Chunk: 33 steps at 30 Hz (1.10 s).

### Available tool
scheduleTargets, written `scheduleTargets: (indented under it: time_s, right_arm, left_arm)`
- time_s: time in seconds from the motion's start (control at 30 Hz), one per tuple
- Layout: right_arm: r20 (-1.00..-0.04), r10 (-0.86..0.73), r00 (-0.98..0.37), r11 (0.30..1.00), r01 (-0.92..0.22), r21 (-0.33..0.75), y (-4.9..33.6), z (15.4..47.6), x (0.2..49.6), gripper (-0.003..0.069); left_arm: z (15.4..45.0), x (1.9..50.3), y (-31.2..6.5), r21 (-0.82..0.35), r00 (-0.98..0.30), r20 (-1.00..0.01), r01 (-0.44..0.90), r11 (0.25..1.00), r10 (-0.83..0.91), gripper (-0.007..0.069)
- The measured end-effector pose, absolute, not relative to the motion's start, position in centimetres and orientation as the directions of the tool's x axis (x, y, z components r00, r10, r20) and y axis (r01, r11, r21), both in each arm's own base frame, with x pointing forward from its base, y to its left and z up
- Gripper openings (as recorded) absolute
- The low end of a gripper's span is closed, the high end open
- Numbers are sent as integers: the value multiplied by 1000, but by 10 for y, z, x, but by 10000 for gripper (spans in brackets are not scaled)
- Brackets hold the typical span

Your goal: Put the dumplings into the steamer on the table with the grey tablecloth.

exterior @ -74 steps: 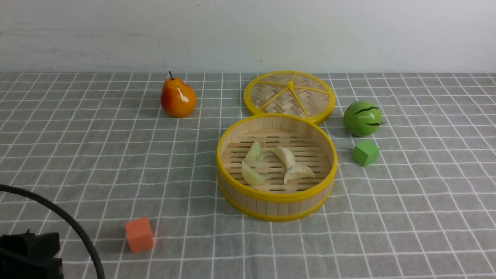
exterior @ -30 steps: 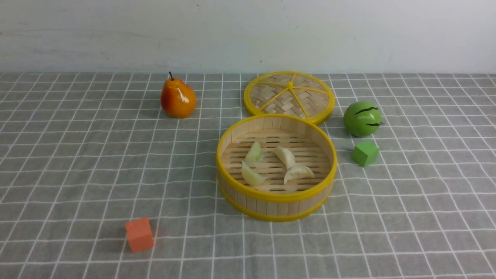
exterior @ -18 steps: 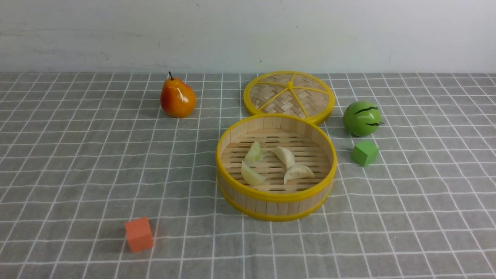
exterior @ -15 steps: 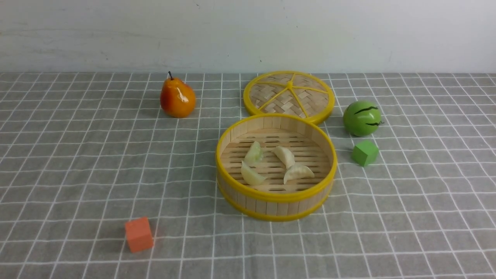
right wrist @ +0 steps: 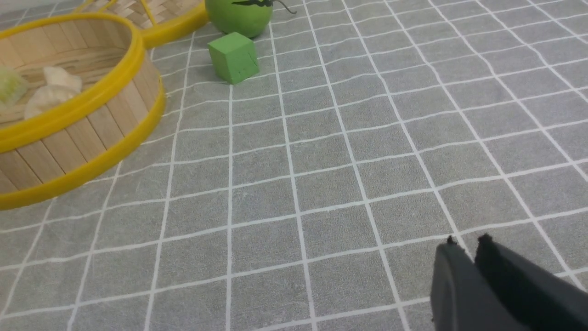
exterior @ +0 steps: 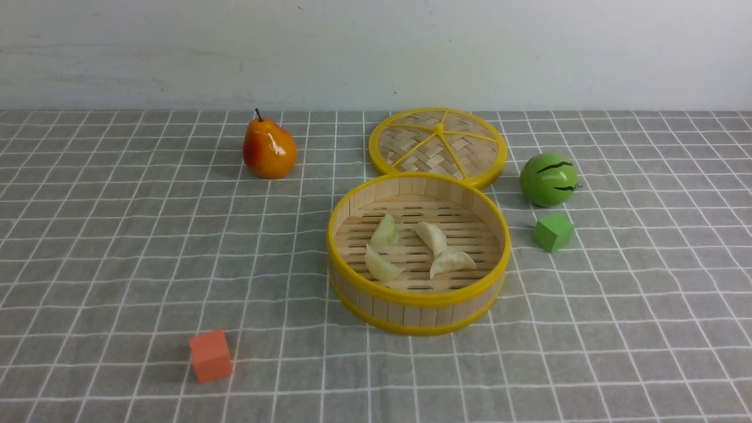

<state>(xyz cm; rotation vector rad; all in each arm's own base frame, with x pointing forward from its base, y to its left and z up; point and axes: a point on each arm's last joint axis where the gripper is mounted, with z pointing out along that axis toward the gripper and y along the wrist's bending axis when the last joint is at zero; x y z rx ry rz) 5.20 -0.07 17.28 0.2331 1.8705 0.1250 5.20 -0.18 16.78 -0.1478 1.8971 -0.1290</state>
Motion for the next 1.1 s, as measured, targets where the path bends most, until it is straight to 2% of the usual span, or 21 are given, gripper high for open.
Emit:
scheduleTargets:
  time_s: [1.1]
  right_arm:
    - [-930,224,-293,974,99,203,-1,173,52,101]
  left_arm:
    - [168,52,-4,-163,-329,-932,4,987,-153,0]
